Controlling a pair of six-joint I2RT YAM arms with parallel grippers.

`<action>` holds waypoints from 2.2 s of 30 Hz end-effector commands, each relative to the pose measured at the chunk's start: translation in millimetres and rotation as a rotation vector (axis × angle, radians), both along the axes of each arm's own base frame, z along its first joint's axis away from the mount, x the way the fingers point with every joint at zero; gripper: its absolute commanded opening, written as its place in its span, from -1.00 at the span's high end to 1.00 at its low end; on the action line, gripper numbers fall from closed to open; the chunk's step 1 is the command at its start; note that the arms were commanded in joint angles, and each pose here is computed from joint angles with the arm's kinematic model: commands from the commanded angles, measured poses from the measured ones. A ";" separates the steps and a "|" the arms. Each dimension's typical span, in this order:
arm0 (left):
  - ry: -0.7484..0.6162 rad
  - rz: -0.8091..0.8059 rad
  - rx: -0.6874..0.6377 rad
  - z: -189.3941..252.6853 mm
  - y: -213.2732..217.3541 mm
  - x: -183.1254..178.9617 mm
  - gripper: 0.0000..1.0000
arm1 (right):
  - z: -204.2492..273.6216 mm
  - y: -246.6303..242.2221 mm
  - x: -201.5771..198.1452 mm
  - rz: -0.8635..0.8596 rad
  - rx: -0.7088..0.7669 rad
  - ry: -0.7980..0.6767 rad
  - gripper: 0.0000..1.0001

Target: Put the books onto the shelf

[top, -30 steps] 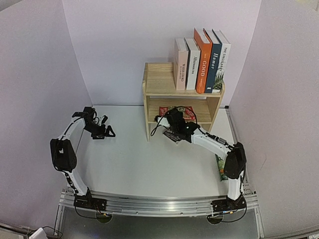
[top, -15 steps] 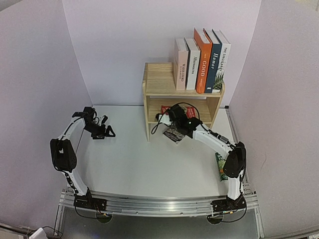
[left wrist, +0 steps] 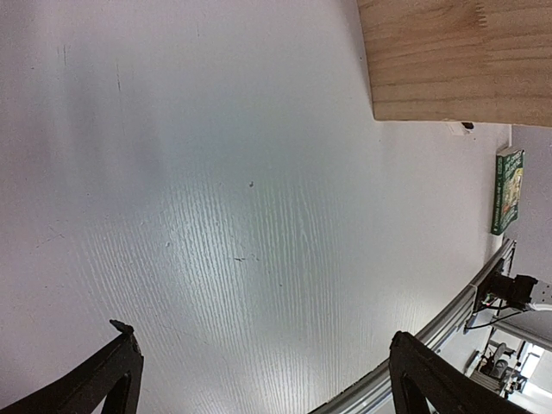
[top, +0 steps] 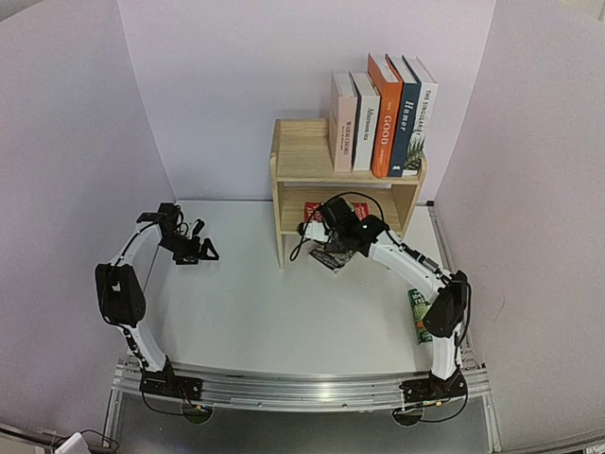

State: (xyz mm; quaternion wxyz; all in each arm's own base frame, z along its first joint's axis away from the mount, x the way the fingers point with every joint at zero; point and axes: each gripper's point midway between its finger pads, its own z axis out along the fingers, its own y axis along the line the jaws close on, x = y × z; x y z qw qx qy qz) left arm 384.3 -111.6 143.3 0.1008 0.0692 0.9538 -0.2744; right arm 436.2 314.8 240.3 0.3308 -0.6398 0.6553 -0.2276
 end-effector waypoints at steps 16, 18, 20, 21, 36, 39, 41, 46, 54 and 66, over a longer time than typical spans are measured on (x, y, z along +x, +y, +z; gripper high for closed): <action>-0.011 -0.014 -0.011 2.9 -2.5 0.0 -0.97 | 20.9 -15.6 -13.2 -0.046 0.120 0.065 0.00; -0.011 -0.014 -0.010 2.6 -2.1 -0.1 -0.97 | 19.2 -14.4 -11.4 -0.044 0.117 0.066 0.02; -0.011 -0.014 -0.008 2.2 -1.9 -0.5 -0.97 | 15.2 -14.8 -7.4 -0.051 0.111 0.069 0.06; -0.010 -0.014 -0.007 2.0 -1.9 -0.6 -0.97 | 13.6 -15.5 -5.2 -0.056 0.110 0.070 0.09; -0.009 -0.012 0.000 -0.1 -1.0 -0.7 -0.97 | 6.8 -12.6 15.0 -0.067 0.098 0.060 0.33; -0.007 -0.011 -0.001 -0.8 -0.6 -0.7 -0.97 | 5.0 -15.7 17.5 -0.067 0.075 0.053 0.35; -0.007 -0.012 -0.001 -1.0 -1.0 -0.9 -0.97 | 3.9 -19.1 19.8 -0.071 0.049 0.043 0.37; -0.004 -0.011 -0.001 -1.5 -0.9 -0.5 -0.96 | 3.7 -21.3 22.1 -0.070 0.040 0.040 0.38; -0.005 -0.009 -0.001 -0.9 -0.5 -0.4 -0.96 | 4.9 -21.3 24.8 -0.075 0.041 0.032 0.40; -0.011 -0.007 0.004 0.8 0.1 0.3 -0.96 | 9.1 -22.9 31.9 -0.081 0.043 0.010 0.40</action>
